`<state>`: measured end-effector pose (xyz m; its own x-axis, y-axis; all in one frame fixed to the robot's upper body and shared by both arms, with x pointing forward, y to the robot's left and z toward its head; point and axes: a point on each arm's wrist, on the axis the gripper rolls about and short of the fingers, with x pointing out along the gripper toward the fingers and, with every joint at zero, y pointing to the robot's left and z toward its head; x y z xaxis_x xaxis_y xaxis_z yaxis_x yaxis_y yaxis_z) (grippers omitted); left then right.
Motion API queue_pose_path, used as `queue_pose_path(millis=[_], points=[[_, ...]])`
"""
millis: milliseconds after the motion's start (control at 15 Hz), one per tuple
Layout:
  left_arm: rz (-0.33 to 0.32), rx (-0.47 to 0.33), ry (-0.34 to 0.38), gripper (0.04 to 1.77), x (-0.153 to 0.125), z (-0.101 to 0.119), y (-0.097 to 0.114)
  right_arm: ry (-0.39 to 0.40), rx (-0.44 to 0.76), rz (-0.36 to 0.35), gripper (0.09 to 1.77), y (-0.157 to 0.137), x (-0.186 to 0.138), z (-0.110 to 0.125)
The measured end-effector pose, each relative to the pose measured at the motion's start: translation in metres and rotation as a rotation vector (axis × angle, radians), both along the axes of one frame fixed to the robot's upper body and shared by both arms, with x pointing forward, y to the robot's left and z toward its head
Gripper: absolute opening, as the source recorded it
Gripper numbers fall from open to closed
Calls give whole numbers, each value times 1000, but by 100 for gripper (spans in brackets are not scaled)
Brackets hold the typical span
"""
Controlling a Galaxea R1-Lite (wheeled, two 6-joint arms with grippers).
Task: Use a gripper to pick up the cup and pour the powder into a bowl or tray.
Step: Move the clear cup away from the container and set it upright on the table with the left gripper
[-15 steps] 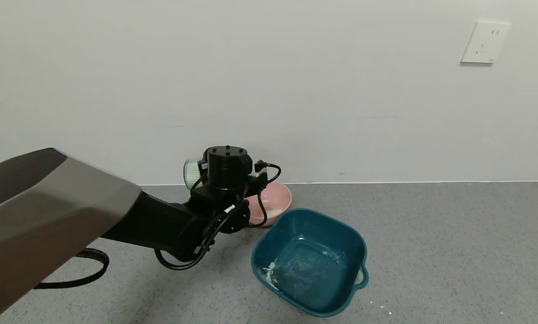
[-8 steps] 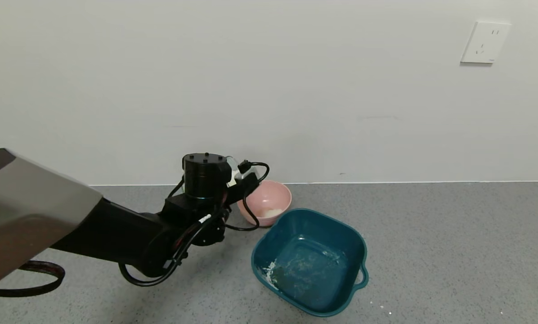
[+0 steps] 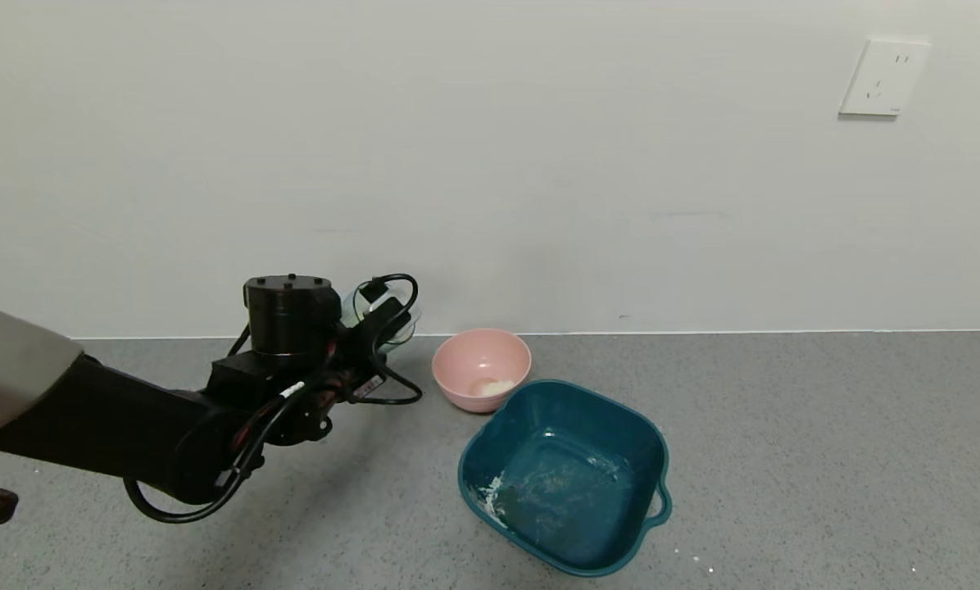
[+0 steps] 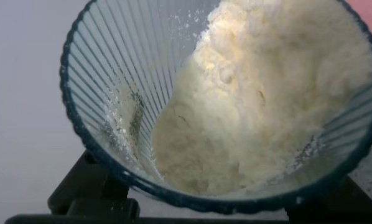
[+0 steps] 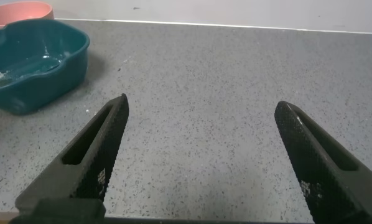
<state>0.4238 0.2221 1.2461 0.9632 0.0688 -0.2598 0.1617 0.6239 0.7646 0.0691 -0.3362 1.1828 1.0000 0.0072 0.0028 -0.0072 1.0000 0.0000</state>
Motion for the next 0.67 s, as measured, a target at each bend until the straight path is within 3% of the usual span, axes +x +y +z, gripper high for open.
queue_pose_path(millis=[333,667], points=[[-116,-282,47,130,-6,-1,27,0,0,0,171,0,0,0],[-119,-523,131,130,-8,-14,53,0,0,0,171,0,0,0]])
